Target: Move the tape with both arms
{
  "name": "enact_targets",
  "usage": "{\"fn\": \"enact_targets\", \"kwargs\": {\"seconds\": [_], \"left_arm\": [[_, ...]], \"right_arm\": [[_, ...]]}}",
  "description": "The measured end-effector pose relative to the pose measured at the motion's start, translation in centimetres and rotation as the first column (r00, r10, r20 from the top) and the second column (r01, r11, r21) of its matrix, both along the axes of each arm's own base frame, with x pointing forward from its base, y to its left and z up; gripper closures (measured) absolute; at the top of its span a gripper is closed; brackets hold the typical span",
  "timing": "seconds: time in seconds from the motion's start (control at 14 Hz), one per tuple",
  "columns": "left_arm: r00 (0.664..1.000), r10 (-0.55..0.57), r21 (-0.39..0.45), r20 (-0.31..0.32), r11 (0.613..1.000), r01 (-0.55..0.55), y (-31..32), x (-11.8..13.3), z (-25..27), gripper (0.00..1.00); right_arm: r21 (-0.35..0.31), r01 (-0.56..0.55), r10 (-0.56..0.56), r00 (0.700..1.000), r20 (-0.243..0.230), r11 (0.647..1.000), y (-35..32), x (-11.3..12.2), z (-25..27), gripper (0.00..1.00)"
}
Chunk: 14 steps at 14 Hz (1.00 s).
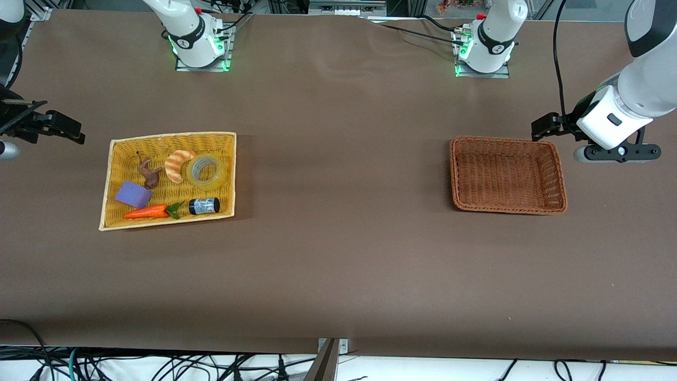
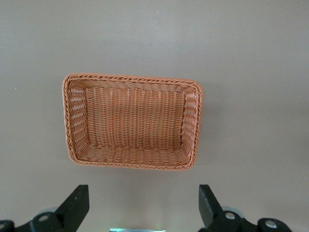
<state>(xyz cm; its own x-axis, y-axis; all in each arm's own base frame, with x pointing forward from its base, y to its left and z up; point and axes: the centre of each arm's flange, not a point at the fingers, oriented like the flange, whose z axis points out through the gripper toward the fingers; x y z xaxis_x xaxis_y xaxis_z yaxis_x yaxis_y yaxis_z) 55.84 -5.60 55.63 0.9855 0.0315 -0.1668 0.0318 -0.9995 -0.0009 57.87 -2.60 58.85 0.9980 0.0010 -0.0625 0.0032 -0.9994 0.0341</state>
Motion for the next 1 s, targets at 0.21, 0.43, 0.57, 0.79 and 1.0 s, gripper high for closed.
{"fn": "enact_targets", "kwargs": {"seconds": [0.21,0.43,0.57,0.79,1.0], "left_arm": [[1.0,0.001,0.0,-0.001,1.0,-0.001,0.0,0.0,0.0,0.0],[1.0,0.011,-0.001,0.012,1.0,-0.011,0.6,0.0,0.2,0.0],[0.999,0.013,-0.002,0.046,1.0,-0.013,0.7,-0.5,0.0,0.0],[0.998,0.014,0.0,0.069,1.0,-0.014,0.7,-2.0,-0.6,0.0],[0.997,0.014,0.001,0.072,1.0,-0.014,0.7,-2.4,-0.8,0.0]], "right_arm": [[0.0,0.001,-0.001,1.0,0.0,1.0,-0.1,0.0,0.0,0.0],[0.0,0.002,-0.002,1.0,0.0,1.0,-0.1,0.0,0.0,0.0],[0.0,0.003,-0.003,1.0,0.0,1.0,-0.2,0.0,0.0,0.0],[0.0,0.003,-0.003,1.0,0.0,1.0,-0.2,0.0,0.0,0.0],[0.0,0.003,-0.003,1.0,0.0,1.0,-0.2,0.0,0.0,0.0]]}}
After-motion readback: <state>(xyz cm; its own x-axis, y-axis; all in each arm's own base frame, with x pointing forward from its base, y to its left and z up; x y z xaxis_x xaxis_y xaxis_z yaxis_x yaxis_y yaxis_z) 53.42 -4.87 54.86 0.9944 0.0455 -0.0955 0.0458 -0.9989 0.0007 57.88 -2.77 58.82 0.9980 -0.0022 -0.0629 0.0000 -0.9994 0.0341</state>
